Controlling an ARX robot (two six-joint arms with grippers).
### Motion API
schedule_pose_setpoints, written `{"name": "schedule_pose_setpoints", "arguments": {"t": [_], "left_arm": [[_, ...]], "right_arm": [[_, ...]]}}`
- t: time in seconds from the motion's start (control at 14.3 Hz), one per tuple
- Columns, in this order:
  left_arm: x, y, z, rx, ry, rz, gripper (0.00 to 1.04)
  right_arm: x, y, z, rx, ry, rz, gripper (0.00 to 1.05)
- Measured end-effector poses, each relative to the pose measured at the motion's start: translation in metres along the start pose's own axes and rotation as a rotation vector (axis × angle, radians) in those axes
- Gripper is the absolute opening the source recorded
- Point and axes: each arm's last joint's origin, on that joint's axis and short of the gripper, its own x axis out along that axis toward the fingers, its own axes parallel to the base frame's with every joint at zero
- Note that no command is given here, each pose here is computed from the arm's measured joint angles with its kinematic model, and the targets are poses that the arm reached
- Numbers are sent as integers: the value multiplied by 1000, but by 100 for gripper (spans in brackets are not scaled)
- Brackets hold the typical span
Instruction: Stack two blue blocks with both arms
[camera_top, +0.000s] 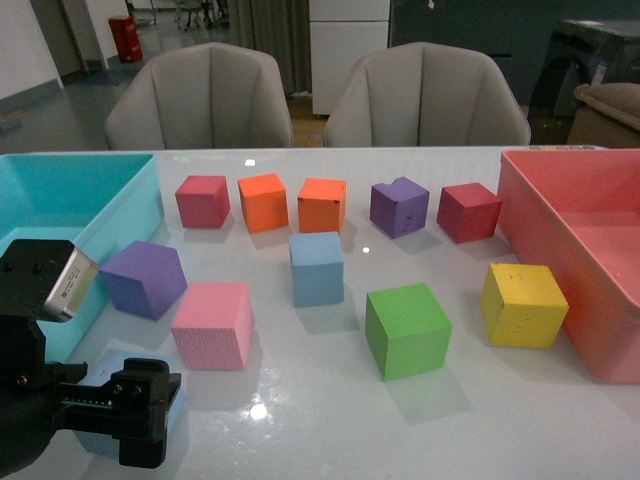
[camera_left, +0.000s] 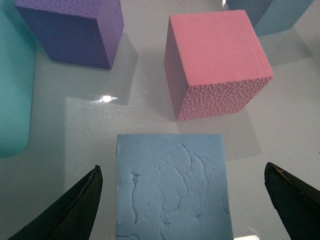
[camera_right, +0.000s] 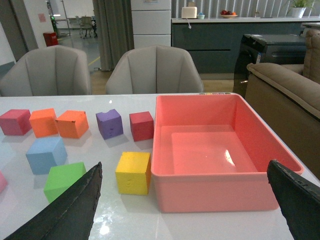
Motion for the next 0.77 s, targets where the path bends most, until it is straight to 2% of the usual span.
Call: {"name": "schedule_pose_setpoints", "arguments": {"t": [0.42,0.49,0.63,0.77], "left_arm": [[23,-1,-19,8,101,5,98],[23,-2,-20,12,103,5,84],[24,-2,-20,11,103,7,63],[18,-6,-14,21,84,8,49]], "right_arm": [[0,0,0,0,0,0,98],[0,0,0,0,0,0,98],[0,0,0,0,0,0,98],[0,0,0,0,0,0,98]]}}
